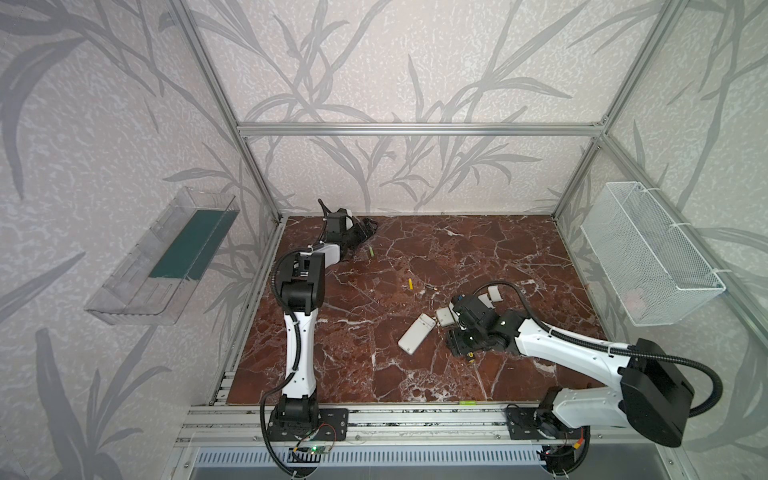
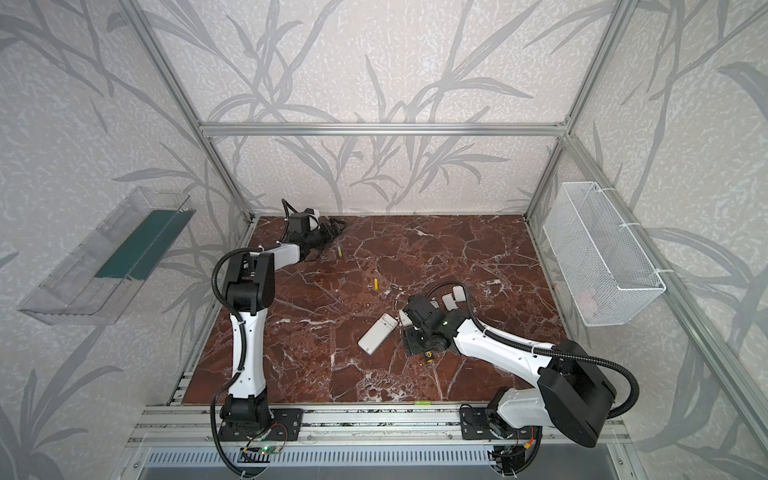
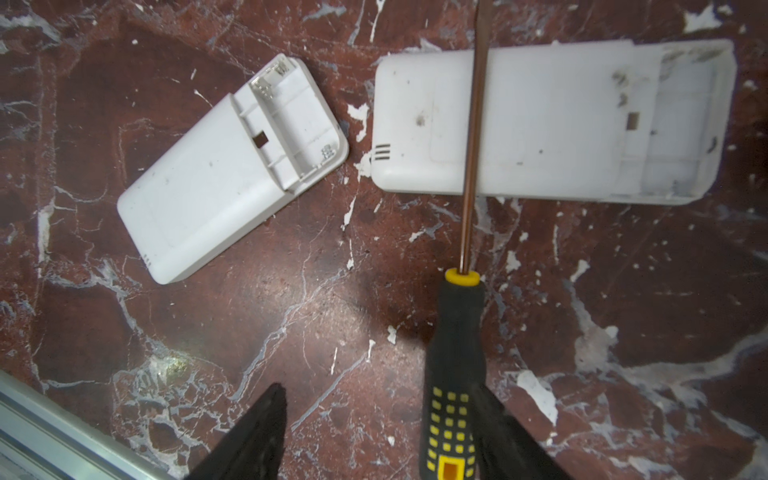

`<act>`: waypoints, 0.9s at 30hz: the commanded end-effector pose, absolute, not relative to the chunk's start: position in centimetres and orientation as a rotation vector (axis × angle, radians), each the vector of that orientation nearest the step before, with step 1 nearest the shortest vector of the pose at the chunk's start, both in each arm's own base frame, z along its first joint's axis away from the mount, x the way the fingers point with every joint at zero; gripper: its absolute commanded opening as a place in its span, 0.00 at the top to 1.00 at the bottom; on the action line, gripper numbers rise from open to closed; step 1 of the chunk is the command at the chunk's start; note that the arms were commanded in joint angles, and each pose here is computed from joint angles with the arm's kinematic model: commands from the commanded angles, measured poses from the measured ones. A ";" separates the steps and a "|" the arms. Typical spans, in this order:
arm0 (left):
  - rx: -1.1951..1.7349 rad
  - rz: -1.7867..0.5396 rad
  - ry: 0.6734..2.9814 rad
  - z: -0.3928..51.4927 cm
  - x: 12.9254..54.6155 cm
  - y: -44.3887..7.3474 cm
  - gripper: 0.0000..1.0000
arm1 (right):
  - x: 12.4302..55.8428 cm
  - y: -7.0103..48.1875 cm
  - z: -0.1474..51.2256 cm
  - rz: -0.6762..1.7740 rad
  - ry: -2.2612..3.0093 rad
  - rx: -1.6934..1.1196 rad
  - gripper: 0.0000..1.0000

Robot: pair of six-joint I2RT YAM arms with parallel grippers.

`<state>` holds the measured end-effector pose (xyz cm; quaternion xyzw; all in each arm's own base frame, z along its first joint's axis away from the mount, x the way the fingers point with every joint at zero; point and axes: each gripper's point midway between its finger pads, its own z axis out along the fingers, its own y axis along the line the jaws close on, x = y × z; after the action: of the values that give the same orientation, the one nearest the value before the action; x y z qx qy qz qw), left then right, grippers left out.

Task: Unload the batteries from the remote control

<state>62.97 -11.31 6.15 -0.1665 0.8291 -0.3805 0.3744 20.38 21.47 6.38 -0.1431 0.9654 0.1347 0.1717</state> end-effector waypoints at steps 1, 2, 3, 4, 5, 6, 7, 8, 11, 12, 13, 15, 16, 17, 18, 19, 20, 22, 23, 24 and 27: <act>-0.431 -0.972 2.152 6.8 61.8 -11.6 0.01 | 22.2 21.7 9.4 0.378 2.612 -0.411 0.29; -0.405 -0.966 2.145 7.7 61.7 -11.6 0.01 | 23.0 21.4 10.2 0.363 2.572 -0.392 0.28; -0.374 -0.960 2.140 8.6 61.5 -11.9 0.01 | 23.7 21.0 10.9 0.363 2.547 -0.373 0.28; -0.335 -0.946 2.134 9.8 61.3 -12.1 0.01 | 24.5 20.6 11.8 0.373 2.516 -0.349 0.27; -0.297 -0.921 2.131 10.9 61.0 -12.2 0.01 | 25.4 20.0 12.7 0.371 2.483 -0.327 0.24; -0.264 -0.895 2.133 11.9 60.6 -12.4 0.01 | 26.1 19.3 13.3 0.356 2.462 -0.306 0.19; -0.229 -0.866 2.135 12.9 60.0 -12.6 0.01 | 26.9 18.4 14.0 0.341 2.441 -0.280 0.12; -0.197 -0.836 2.134 13.9 59.5 -12.7 0.01 | 27.7 17.4 14.4 0.321 2.425 -0.261 0.03; -0.124 -0.737 2.120 16.1 57.5 -12.7 0.01 | 29.8 14.3 15.0 0.235 2.378 -0.211 0.01; -0.108 -0.699 2.119 16.5 56.8 -12.6 0.01 | 30.5 13.4 15.2 0.210 2.360 -0.191 0.01; -0.091 -0.650 2.122 16.9 56.0 -12.4 0.01 | 31.2 12.4 15.2 0.182 2.342 -0.173 0.01; -0.055 -0.554 2.129 17.7 54.2 -11.9 0.01 | 32.4 10.8 15.0 0.142 2.311 -0.149 0.01; -0.030 -0.497 2.135 17.6 53.2 -11.7 0.01 | 33.0 9.7 15.0 0.101 2.301 -0.135 0.01; -0.013 -0.445 2.130 17.8 52.1 -11.3 0.01 | 33.6 8.6 14.9 0.057 2.287 -0.121 0.01; -0.001 -0.408 2.118 18.0 51.2 -11.0 0.01 | 34.2 7.6 14.7 0.025 2.272 -0.102 0.01; 0.004 -0.375 2.098 18.3 50.2 -10.5 0.01 | 34.8 6.7 14.6 0.001 2.257 -0.085 0.01; -0.002 -0.350 2.083 18.6 49.1 -9.9 0.01 | 35.4 5.9 14.3 -0.017 2.236 -0.068 0.01; -0.006 -0.283 2.054 18.7 47.4 -8.7 0.01 | 36.5 4.6 13.5 -0.028 2.204 -0.037 0.01; -0.013 -0.250 2.045 18.5 46.4 -8.1 0.01 | 37.0 4.0 13.0 -0.033 2.191 -0.020 0.01; -0.020 -0.225 2.032 18.5 45.7 -7.5 0.01 | 37.4 3.5 12.5 -0.037 2.180 -0.010 0.01; -0.052 -0.138 2.003 17.8 43.6 -5.5 0.01 | 38.8 3.0 11.4 -0.016 2.136 -0.010 0.01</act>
<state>44.04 -8.08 16.80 -0.0137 0.8593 -0.1204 0.4970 36.32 2.91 9.78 0.0090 0.9085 -0.0151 0.4175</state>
